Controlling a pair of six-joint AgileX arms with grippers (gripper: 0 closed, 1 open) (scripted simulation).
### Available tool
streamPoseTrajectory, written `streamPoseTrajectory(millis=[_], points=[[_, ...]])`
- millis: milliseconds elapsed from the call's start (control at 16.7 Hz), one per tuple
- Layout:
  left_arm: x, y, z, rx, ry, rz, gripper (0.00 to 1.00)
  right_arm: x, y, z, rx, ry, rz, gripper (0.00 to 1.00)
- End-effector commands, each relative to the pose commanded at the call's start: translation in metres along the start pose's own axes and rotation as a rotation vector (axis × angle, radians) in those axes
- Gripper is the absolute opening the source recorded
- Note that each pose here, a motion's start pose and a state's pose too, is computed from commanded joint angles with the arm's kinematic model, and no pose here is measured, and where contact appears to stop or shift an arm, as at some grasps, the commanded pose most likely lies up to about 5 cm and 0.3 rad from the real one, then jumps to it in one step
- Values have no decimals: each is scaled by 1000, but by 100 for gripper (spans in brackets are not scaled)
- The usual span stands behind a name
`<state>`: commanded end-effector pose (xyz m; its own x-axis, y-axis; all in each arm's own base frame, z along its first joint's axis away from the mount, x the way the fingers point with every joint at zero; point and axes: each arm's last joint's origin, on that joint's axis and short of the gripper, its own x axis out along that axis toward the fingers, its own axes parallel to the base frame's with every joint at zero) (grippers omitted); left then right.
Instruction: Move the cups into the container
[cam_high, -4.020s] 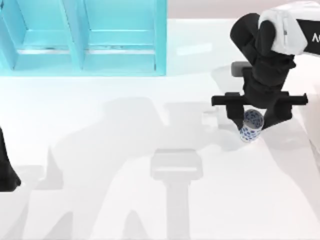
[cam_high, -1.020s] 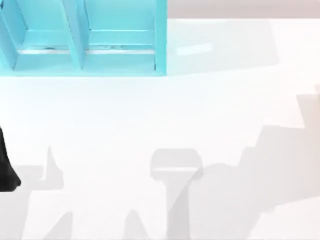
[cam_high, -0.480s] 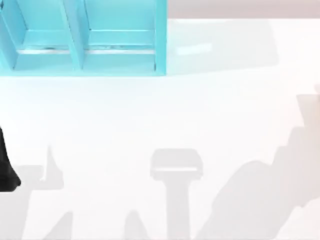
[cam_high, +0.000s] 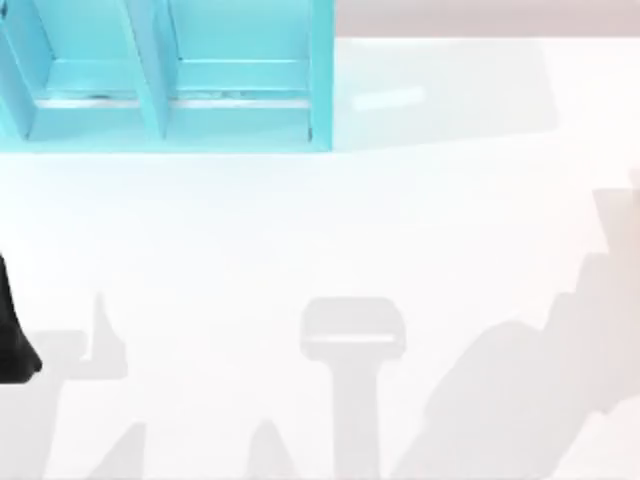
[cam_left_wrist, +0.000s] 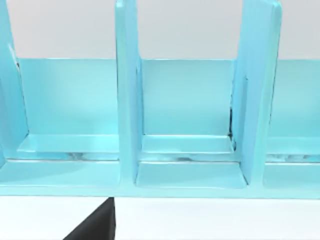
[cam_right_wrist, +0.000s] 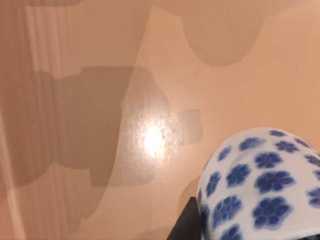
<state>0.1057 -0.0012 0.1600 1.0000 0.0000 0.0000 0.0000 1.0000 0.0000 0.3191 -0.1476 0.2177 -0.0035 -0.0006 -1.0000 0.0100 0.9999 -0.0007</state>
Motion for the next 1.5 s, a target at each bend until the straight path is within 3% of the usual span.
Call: streamPoseTrajectory(millis=[420, 1080, 1500], points=[[0, 0, 0, 0, 0, 0, 100, 0, 0, 0, 0, 0, 0, 98], [0, 0, 0, 0, 0, 0, 100, -4, 0, 1, 0, 1, 1, 100], [0, 0, 0, 0, 0, 0, 100, -76, -3, 4, 2, 0, 0, 100]])
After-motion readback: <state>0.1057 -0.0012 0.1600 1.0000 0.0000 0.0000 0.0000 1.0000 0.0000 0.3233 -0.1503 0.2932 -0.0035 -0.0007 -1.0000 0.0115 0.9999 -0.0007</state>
